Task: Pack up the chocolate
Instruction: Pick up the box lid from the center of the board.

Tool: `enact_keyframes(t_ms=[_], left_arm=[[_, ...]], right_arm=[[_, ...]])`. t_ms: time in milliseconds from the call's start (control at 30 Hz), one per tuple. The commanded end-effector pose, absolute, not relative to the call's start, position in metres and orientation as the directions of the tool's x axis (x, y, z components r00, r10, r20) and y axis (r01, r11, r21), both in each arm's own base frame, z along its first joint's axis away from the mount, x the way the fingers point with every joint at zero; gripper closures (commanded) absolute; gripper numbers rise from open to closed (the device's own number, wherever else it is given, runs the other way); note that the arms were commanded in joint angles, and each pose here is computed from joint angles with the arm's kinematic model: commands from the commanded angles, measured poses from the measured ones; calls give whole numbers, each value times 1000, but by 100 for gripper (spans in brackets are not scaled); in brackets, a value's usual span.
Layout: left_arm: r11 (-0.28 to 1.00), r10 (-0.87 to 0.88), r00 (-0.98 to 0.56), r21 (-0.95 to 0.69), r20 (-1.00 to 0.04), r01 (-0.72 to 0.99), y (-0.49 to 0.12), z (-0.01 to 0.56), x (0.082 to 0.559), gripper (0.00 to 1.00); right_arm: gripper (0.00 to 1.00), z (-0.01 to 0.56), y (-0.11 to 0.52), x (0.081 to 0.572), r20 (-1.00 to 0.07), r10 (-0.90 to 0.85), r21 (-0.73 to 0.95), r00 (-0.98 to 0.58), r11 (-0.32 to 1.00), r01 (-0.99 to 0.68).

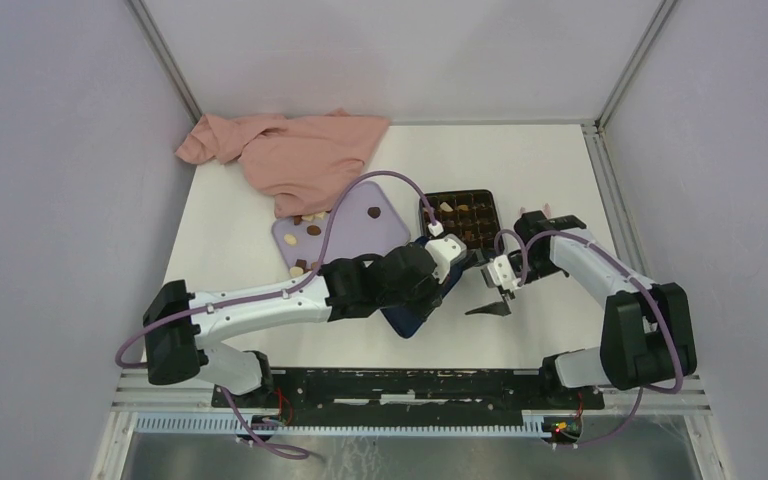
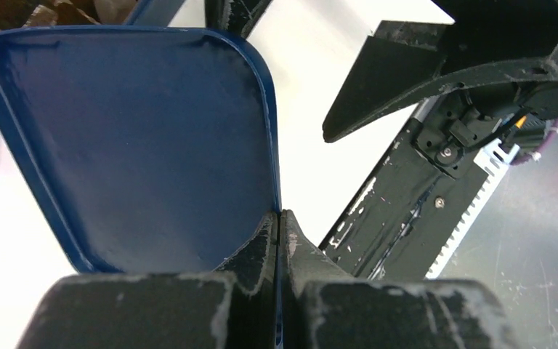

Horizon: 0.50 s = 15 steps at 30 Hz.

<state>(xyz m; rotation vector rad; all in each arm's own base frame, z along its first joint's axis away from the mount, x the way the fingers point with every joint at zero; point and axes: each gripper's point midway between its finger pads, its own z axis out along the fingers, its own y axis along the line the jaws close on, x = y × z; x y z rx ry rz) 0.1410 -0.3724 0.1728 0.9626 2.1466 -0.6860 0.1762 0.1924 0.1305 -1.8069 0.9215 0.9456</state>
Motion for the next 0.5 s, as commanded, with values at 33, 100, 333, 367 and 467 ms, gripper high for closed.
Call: enact_keyframes(t_ms=[33, 100, 333, 367, 467], left_arm=[[455, 424, -431, -224, -797, 862, -384, 196, 131, 98], [470, 419, -438, -224, -795, 854, -379, 194, 135, 98], [473, 363, -458, -263, -812, 841, -370, 203, 144, 98], [466, 360, -457, -267, -814, 844, -370, 205, 144, 98], [444, 357, -455, -280, -816, 851, -371, 207, 143, 98]], right_arm=[[18, 162, 205, 198, -633, -15, -706, 774, -399, -585], [20, 157, 199, 210, -636, -95, -668, 766, -430, -607], [15, 153, 181, 257, -514, -375, -700, 771, -335, -630], [12, 156, 181, 258, -508, -369, -715, 778, -324, -620], [5, 162, 196, 244, -520, -256, -755, 815, -310, -578]])
